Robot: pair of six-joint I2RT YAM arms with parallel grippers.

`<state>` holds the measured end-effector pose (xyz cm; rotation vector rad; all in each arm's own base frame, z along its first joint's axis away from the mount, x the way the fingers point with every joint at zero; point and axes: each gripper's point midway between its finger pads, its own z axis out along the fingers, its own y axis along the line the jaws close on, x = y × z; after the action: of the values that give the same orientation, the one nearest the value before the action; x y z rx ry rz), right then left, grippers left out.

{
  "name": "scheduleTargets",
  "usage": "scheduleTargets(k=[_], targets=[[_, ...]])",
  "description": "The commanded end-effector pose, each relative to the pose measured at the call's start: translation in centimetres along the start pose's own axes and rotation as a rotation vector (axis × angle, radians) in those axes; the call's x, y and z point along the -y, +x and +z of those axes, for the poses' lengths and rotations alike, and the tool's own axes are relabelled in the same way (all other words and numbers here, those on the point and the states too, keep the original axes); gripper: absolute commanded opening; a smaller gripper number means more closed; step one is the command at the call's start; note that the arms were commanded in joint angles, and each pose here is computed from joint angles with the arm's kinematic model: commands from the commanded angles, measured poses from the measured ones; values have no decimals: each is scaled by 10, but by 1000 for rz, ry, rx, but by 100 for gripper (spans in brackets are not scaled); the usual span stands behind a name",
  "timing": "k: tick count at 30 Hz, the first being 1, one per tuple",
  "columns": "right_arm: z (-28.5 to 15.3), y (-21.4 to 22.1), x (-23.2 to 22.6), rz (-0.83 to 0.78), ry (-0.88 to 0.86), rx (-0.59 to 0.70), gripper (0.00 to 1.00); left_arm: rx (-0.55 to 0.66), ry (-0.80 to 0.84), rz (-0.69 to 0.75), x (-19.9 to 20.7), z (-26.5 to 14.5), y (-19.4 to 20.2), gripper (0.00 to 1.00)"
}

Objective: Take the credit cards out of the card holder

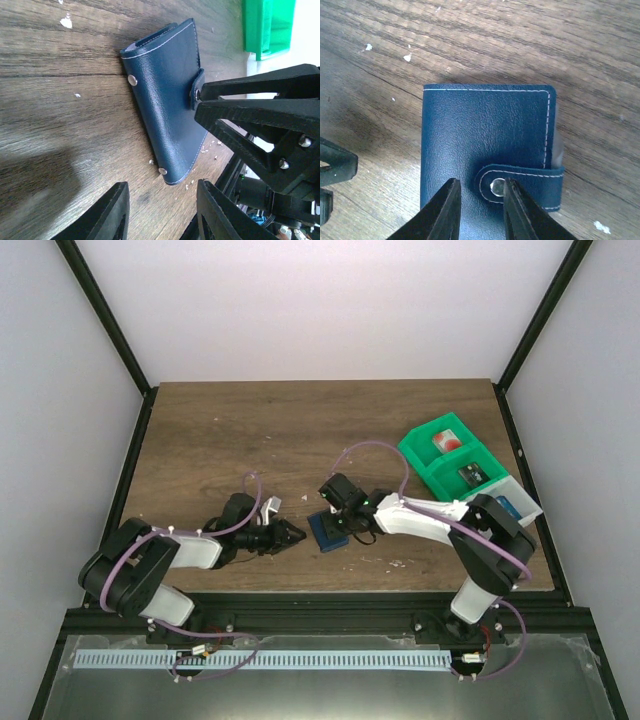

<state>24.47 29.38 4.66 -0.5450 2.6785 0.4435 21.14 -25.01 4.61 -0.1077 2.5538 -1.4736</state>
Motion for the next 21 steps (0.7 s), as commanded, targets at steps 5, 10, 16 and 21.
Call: scheduleTargets(k=[5, 10, 16, 21], targets=[[12, -1, -5, -57, 99, -14, 26, -8, 20, -1, 0, 0, 3, 40], [16, 4, -2, -76, 154, -31, 20, -6, 11, 0, -2, 0, 2, 40], [12, 1, -4, -80, 167, -21, 8, -3, 2, -2, -3, 0, 2, 41], [8, -3, -7, -78, 159, -8, 1, 5, -9, 2, -3, -1, 0, 41]])
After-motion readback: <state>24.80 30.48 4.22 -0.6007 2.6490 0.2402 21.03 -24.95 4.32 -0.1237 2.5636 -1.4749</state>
